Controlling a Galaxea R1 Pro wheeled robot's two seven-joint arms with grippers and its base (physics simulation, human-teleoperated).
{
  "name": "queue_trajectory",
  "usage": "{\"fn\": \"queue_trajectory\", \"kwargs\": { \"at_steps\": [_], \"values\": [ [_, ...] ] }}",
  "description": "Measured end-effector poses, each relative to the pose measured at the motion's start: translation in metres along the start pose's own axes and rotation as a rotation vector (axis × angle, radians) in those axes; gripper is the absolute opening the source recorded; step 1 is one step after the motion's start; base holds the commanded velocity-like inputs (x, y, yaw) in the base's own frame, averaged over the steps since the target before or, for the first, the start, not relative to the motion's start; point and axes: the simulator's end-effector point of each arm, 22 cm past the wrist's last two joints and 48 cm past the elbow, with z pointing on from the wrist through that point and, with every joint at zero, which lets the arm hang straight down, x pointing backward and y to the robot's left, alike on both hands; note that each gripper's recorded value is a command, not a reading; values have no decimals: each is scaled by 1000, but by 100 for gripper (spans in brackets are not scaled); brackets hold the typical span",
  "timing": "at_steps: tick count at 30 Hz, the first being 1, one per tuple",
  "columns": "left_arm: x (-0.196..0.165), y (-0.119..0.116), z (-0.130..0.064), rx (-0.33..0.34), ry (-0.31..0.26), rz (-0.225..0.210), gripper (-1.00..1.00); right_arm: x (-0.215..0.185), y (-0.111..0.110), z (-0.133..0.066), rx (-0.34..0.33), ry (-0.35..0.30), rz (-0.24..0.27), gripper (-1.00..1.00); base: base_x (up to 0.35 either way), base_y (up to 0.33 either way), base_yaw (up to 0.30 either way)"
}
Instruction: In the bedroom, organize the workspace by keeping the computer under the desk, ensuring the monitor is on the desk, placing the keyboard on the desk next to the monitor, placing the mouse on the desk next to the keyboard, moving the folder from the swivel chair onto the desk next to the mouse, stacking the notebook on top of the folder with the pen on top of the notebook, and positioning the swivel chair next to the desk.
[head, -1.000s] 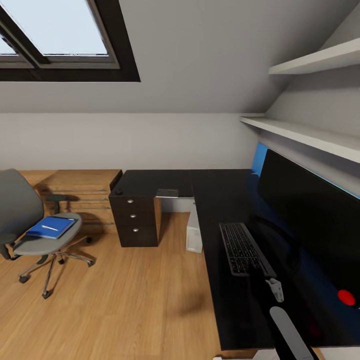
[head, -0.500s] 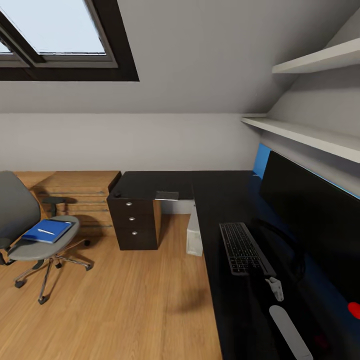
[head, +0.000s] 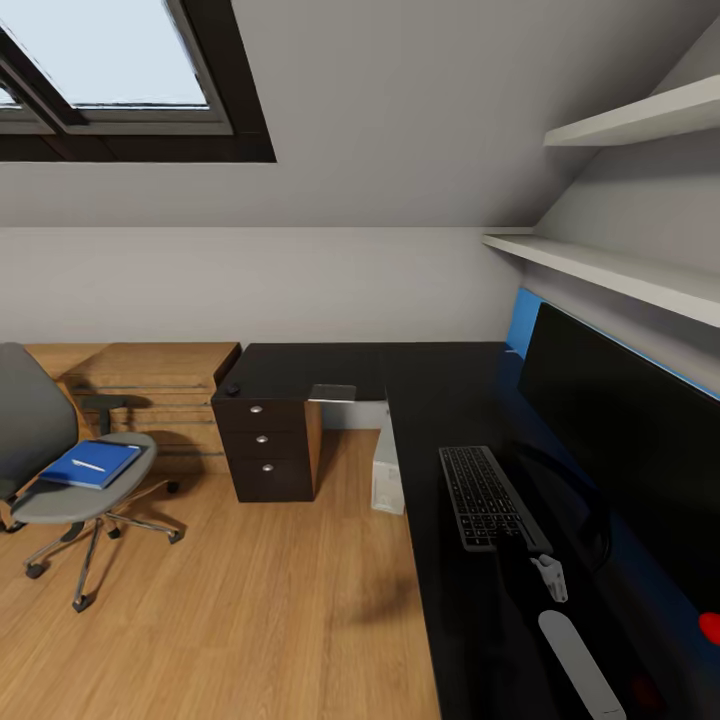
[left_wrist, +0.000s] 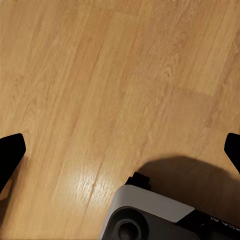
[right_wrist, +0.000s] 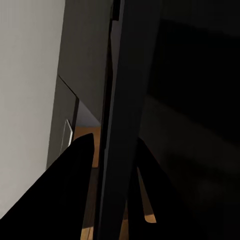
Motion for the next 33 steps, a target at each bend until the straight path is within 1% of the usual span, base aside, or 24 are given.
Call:
{"fn": "queue_trajectory", "kwargs": {
  "at_steps": [9,18,30,33],
  "values": [
    [0,0,0,0,0,2,100,0,0,0,-1,-1,0,-100,62,-1,0],
    [1,0,0,-1,1,0,100,0,0,0,-1,0,0,-100,2,-108,0],
    [1,0,0,-1,2,0,100,0,0,0,1,0,0,-100,0,-6,0],
    [1,0,0,-1,2,0,100,-1,-3,0,12,0,0,-100,0,0,0]
  ]
}}
